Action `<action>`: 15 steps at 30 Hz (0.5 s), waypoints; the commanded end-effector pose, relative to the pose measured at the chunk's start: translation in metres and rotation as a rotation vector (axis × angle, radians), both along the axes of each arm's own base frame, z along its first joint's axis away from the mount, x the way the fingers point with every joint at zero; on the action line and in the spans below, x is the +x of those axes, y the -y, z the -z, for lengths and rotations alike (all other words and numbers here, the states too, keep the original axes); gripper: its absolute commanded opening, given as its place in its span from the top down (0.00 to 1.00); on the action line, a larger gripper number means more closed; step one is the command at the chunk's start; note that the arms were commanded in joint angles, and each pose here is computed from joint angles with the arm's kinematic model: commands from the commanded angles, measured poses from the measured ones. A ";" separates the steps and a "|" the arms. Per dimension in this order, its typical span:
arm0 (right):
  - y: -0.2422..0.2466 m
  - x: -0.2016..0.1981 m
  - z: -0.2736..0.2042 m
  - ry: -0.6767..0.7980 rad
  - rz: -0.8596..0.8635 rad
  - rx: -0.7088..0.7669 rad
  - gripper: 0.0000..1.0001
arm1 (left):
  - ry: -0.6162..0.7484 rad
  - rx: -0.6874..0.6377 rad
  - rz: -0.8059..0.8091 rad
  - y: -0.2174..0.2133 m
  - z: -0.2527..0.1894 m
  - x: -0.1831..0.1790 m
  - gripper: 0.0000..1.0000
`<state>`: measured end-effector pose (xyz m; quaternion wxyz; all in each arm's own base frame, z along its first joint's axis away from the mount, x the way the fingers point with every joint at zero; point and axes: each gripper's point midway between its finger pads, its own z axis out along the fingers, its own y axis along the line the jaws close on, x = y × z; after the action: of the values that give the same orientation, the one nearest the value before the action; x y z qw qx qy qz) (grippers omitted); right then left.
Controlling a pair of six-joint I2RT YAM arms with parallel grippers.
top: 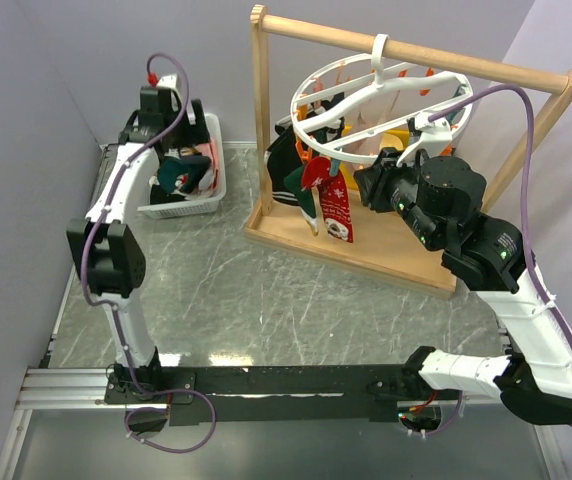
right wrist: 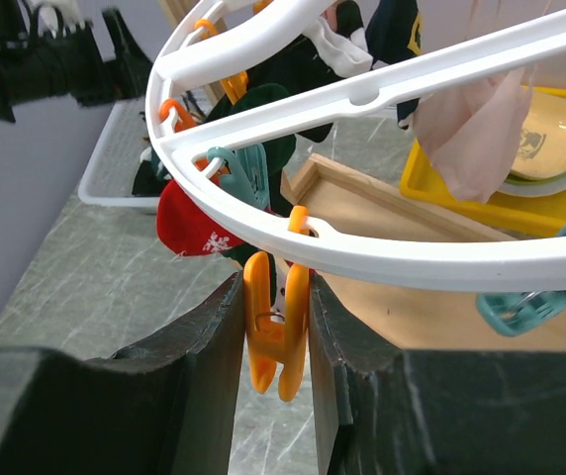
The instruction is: Remove the socks clipped to the hanger
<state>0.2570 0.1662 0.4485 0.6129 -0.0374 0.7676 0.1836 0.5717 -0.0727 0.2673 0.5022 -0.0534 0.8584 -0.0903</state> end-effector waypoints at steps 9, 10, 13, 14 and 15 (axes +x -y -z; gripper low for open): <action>0.011 -0.005 0.002 0.011 0.016 -0.015 0.69 | 0.501 -0.389 0.597 0.135 -0.170 -0.205 0.02; 0.011 -0.005 0.002 0.010 0.015 -0.018 0.68 | 0.514 -0.413 0.647 0.142 -0.172 -0.223 0.02; 0.012 -0.006 0.004 0.006 0.016 -0.018 0.68 | 0.584 -0.458 0.821 0.167 -0.185 -0.262 0.05; 0.012 -0.006 0.004 0.005 0.017 -0.019 0.68 | 0.610 -0.461 0.857 0.172 -0.189 -0.268 0.06; 0.013 -0.006 0.003 0.006 0.019 -0.017 0.68 | 0.603 -0.465 0.886 0.181 -0.186 -0.272 0.07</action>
<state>0.2561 0.1613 0.4459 0.6153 -0.0378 0.7673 0.1768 0.3239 -0.2211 0.4502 0.6322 0.1591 0.6288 -0.4238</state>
